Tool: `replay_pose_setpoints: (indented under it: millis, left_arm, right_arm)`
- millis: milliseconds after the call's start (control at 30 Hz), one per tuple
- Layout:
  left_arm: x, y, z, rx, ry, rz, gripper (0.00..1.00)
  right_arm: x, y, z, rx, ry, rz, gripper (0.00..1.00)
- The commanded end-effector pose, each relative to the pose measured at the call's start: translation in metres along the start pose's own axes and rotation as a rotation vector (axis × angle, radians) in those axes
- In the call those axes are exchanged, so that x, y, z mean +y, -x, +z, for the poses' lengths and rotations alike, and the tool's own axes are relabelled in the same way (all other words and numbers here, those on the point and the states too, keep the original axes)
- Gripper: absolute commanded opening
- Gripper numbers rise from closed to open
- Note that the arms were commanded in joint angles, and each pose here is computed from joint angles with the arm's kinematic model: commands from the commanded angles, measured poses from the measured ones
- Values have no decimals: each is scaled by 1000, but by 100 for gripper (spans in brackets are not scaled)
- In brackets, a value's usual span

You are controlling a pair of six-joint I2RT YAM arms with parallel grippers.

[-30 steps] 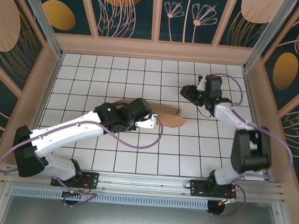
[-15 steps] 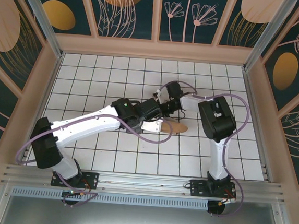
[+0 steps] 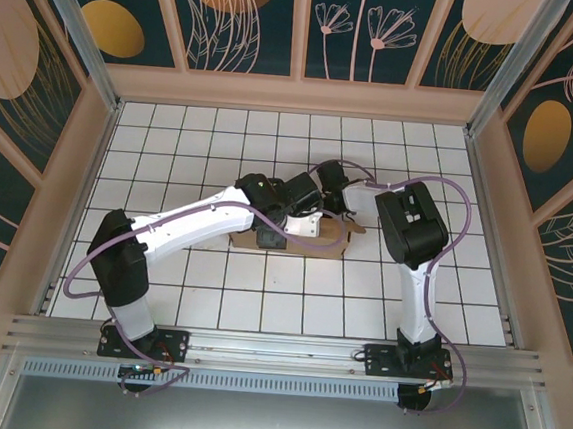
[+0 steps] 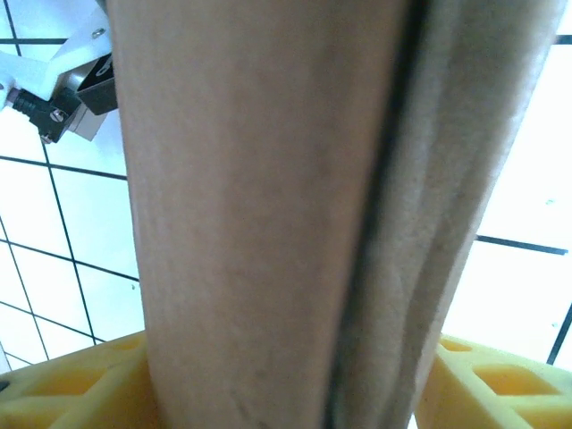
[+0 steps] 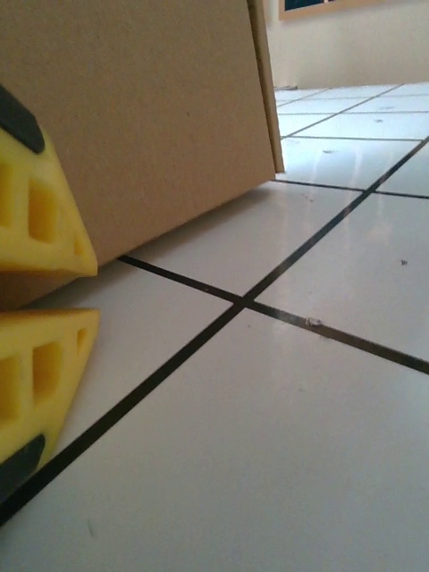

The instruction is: Fold the paper box

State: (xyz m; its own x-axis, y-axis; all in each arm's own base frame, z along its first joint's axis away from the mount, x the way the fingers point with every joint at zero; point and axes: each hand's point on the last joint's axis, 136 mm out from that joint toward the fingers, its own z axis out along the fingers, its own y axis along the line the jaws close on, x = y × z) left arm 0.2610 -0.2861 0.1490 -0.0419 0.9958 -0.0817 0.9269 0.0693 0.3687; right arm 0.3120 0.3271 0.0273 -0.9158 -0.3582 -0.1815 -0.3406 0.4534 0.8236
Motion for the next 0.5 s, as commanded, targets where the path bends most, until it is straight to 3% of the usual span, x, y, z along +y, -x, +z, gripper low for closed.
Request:
replay_pose_setpoints:
  millis: [0, 300, 467]
  left_arm:
    - [8, 5, -2, -6, 27, -22, 70]
    - [21, 9, -16, -39, 80, -42, 85]
    - [23, 9, -20, -53, 89, -48, 93]
  right_arm:
    - [-11, 5, -2, -28, -70, -4, 21]
    - [-7, 34, -38, -166, -168, -52, 47]
    - [1, 40, -49, -205, -189, -77, 50]
